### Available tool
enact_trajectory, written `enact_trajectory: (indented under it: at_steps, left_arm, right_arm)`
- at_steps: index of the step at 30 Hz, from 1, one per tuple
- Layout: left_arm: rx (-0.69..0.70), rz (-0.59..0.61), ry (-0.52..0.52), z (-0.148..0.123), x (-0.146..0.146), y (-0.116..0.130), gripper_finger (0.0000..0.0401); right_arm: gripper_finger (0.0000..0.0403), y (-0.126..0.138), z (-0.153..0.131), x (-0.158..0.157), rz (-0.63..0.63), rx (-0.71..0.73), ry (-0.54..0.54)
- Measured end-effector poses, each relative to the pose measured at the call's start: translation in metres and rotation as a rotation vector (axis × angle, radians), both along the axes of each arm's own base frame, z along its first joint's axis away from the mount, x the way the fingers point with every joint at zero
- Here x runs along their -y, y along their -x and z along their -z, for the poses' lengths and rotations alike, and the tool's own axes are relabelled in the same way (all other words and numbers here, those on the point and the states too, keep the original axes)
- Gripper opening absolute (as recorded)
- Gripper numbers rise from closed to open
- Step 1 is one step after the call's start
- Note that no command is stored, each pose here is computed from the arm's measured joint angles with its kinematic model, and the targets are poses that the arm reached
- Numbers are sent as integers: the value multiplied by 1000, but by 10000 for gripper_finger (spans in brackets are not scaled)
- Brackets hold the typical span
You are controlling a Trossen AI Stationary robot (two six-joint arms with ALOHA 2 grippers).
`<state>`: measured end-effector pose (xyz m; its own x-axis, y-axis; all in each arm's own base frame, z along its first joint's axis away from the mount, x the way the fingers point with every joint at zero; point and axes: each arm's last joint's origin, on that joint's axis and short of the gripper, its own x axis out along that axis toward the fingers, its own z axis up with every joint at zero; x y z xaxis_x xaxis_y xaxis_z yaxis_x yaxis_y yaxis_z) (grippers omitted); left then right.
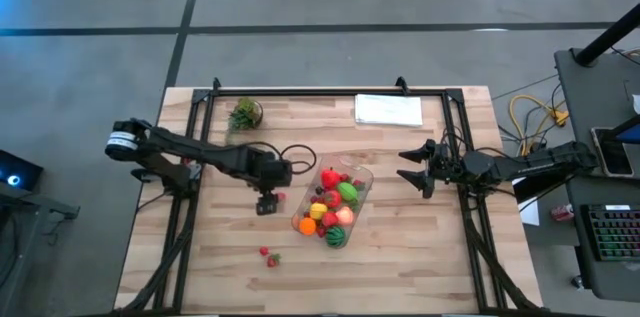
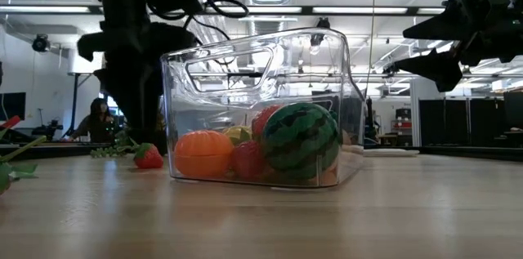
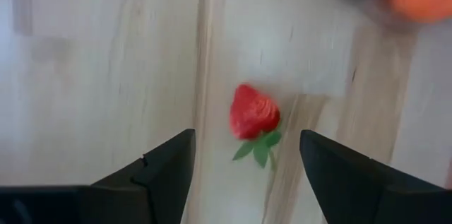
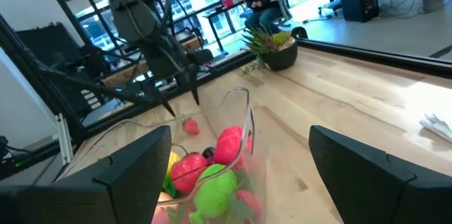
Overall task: Pick and placing Produce into tupperware
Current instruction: Put the red strawberry into the transparent bin
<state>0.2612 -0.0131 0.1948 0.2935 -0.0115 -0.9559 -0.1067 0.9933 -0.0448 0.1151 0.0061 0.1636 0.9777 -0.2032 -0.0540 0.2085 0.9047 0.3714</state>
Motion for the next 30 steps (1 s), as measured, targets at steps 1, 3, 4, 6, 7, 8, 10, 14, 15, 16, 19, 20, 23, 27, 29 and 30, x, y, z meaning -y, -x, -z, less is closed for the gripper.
enact_trajectory:
  at_steps: [1,3,4,6,7,8,10,14,15,16,19,20,23,27,29,30]
  left_arm:
    - [12,-8,3,0,1,-1,240]
    - [31,1,10,2,6,-4,240]
    - [38,10,12,3,9,-5,240]
    - [40,30,9,7,14,-7,240]
    - [43,37,4,9,17,-8,240]
    - [44,45,3,12,19,-9,240]
    - [15,60,-4,18,23,-8,240]
    - [17,31,-95,21,26,-9,240]
    - [27,19,-128,21,25,-10,240]
    - [34,11,-153,20,24,-10,240]
    - [35,8,-156,20,24,-10,240]
    - [36,14,-141,19,25,-10,240]
    - [44,34,-106,20,28,-10,240]
    - [92,70,-105,22,31,-13,240]
    - [113,112,-118,21,31,-15,240]
    - [120,120,-120,20,32,-15,240]
  right_arm:
    - [328,0,0,0,-1,0,0]
    - [328,0,0,0,0,0,0]
    - [328,0,0,0,0,0,0]
    - [328,0,0,0,0,-1,0]
    - [328,0,0,0,0,-1,0]
    - [328,0,0,0,-1,-1,0]
    - [328,0,0,0,-1,-1,0]
    - [328,0,0,0,0,0,0]
    - [328,0,0,0,-1,-1,0]
    - [328,0,0,0,-1,-1,0]
    - [328,0,0,0,-1,-1,0]
    - [328,0,0,0,0,-1,0]
    - [327,0,0,0,-1,-1,0]
    - [327,0,0,0,-1,-1,0]
    - [327,0,0,0,0,-1,0]
    - [327,0,0,0,0,-1,0]
